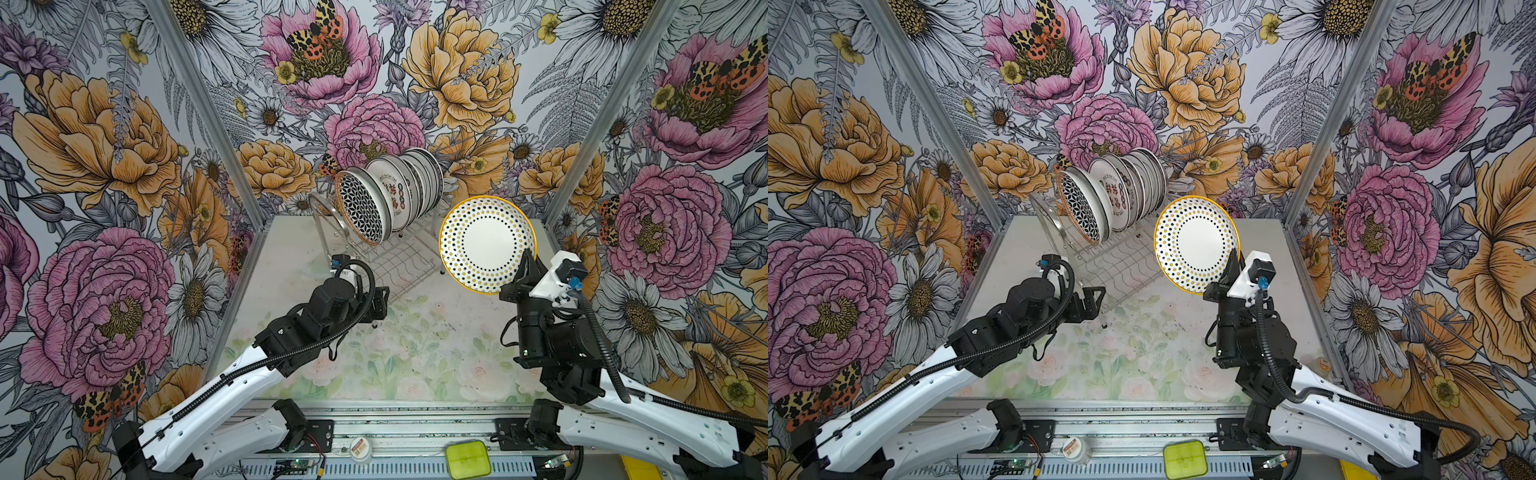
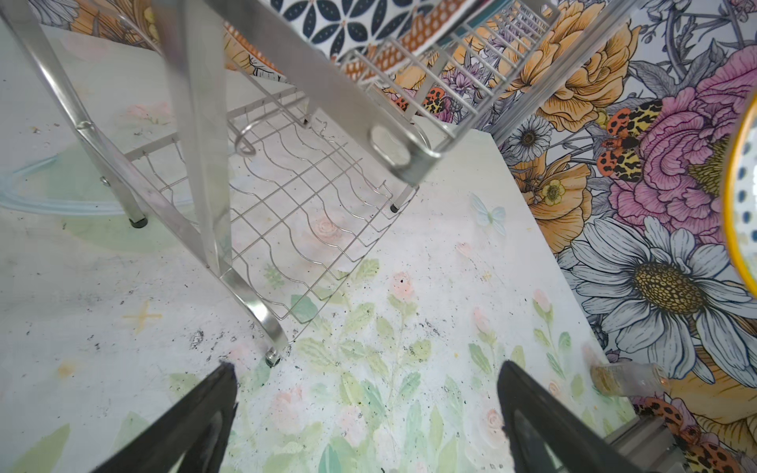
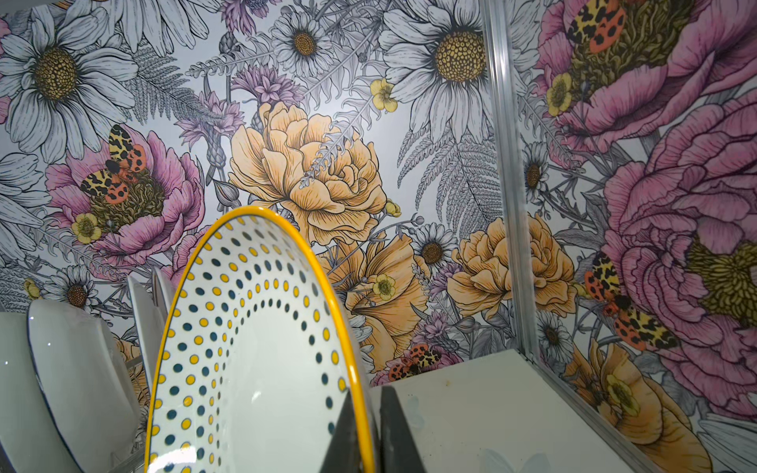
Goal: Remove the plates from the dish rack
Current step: 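Carry the plate away from the rack and lower it toward the table, then reach the left gripper to the plate's rim while the right gripper holds it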
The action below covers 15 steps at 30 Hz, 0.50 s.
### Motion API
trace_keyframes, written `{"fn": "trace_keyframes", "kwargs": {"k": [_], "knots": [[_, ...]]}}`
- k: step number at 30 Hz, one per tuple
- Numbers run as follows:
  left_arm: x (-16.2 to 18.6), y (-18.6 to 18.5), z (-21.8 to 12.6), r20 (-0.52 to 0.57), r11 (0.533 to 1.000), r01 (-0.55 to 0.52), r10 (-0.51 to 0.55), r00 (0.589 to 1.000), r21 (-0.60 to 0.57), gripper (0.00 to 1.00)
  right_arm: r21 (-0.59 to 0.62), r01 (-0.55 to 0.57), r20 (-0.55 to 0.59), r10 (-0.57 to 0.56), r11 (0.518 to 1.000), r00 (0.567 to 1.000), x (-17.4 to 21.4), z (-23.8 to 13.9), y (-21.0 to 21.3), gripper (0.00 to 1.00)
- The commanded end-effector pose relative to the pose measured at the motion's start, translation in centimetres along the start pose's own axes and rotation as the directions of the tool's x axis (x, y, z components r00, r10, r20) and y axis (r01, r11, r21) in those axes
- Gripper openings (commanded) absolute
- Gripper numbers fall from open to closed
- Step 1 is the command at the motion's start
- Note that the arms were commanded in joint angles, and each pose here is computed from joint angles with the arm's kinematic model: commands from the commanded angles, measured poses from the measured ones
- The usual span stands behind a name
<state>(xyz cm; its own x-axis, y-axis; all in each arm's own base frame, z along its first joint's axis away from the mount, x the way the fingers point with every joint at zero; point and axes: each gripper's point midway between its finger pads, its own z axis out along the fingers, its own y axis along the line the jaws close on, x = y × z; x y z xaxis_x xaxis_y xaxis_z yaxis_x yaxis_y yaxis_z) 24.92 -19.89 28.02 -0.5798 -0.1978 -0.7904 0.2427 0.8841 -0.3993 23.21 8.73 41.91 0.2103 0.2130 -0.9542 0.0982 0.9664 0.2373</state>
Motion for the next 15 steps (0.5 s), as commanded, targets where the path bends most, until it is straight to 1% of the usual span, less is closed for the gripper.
{"fn": "trace_keyframes", "kwargs": {"k": [1,4,7,10,15], "knots": [[-0.3,-1.4,0.3,0.011,0.999,-0.014,0.013,1.000,0.044,0.99,0.027,-0.135,-0.043,0.136,0.991,0.990,1.1,-0.7,-2.1,0.00],[1.0,-2.5,1.4,-0.028,0.997,-0.027,0.029,0.999,0.078,0.99,0.040,-0.159,-0.109,0.162,0.986,0.981,3.4,-1.5,-3.4,0.00],[2.4,-4.2,2.4,-0.068,0.987,-0.028,0.039,0.997,0.157,0.99,0.051,-0.205,-0.170,0.211,0.977,0.963,5.9,-2.2,-4.3,0.00],[3.2,-5.4,3.1,-0.076,0.977,-0.011,0.028,0.997,0.215,0.99,0.060,-0.246,-0.223,0.253,0.968,0.941,8.7,-2.6,-4.3,0.00],[4.9,-6.8,4.4,-0.117,0.960,-0.005,0.039,0.992,0.281,0.99,0.074,-0.280,-0.268,0.289,0.957,0.919,12.0,-2.8,-3.8,0.00]]}}
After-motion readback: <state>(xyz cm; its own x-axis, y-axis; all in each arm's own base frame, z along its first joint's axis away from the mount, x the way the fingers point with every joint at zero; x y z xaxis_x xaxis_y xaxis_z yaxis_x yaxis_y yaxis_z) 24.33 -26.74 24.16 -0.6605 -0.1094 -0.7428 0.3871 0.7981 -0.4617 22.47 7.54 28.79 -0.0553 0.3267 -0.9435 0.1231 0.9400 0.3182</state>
